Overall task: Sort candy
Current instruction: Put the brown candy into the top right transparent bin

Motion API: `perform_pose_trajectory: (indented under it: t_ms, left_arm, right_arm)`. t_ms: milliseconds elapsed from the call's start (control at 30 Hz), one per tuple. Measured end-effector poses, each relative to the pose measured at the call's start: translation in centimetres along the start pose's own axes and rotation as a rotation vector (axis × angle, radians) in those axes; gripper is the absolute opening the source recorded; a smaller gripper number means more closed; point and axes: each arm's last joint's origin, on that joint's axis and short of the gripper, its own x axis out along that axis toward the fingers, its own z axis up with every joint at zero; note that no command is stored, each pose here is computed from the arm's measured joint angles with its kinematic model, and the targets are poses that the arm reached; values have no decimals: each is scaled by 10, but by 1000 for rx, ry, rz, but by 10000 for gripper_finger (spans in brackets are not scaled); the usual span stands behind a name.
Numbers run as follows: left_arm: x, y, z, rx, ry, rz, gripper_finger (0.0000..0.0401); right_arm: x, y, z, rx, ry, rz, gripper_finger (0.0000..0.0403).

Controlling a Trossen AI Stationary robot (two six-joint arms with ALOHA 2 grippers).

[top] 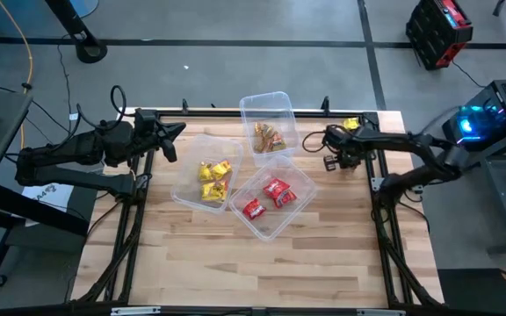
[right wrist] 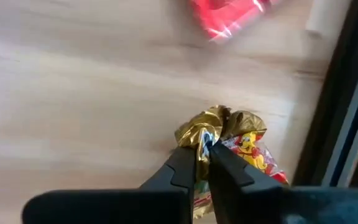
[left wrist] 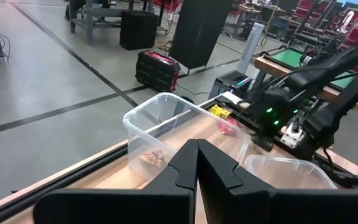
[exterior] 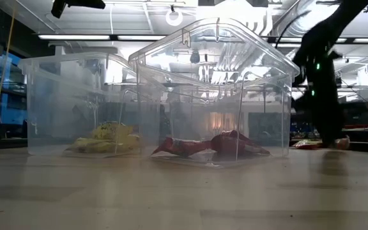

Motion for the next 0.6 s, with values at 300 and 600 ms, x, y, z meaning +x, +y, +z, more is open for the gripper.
perform_pose_trajectory:
  t_ms: [300, 600]
  left_arm:
    - [0, 0, 0, -1, 0, -1, 0]
    - [0, 0, 0, -26, 0, -2, 0]
  right_arm:
    - [-143, 11, -5, 13, -483, 407, 6]
    - [-194, 45, 42, 21, -919, 861, 47]
